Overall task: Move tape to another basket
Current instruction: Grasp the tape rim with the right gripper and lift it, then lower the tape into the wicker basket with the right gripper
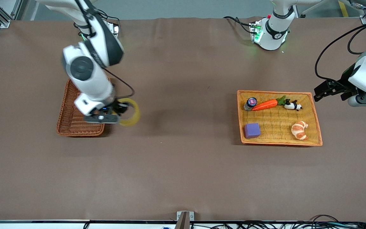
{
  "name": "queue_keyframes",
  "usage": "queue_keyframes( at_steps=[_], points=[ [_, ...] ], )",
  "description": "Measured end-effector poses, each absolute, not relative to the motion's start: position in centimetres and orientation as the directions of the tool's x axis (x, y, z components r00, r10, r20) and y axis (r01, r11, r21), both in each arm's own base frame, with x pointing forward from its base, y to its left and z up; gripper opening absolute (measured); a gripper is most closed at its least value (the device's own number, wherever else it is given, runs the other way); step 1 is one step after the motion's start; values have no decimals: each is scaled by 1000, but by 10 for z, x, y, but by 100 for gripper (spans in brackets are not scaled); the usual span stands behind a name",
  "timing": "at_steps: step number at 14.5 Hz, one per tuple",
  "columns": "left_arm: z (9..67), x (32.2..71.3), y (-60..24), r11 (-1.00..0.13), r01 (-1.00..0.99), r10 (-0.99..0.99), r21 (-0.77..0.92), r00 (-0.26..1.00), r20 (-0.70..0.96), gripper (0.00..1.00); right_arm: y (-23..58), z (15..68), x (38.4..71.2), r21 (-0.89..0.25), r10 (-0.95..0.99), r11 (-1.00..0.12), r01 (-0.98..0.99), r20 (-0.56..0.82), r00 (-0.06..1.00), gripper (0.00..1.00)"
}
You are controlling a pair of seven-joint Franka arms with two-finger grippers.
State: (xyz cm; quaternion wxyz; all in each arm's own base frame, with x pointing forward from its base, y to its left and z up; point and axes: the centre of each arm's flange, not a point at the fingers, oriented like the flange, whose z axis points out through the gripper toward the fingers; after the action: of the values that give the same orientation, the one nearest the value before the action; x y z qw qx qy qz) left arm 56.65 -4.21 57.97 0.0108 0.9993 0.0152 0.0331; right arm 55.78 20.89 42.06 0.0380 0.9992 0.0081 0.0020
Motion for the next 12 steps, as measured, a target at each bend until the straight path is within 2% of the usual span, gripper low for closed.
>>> queue_keyframes(
  at_steps=[3, 6, 9, 12],
  points=[
    [585, 567, -42, -999, 29, 31, 26, 997, 77, 100, 149, 450, 553, 98, 43, -994, 45, -21, 999, 22],
    [585, 567, -45, -999, 24, 26, 26, 997, 76, 100, 75, 447, 540, 97, 46, -994, 51, -49, 998, 22],
    [583, 568, -47, -999, 20, 22, 26, 997, 74, 100, 13, 407, 529, 80, 72, -994, 75, -44, 996, 22],
    [583, 568, -47, -999, 20, 22, 26, 997, 73, 100, -11, 346, 505, 68, 90, -994, 91, -9, 996, 22]
  ],
)
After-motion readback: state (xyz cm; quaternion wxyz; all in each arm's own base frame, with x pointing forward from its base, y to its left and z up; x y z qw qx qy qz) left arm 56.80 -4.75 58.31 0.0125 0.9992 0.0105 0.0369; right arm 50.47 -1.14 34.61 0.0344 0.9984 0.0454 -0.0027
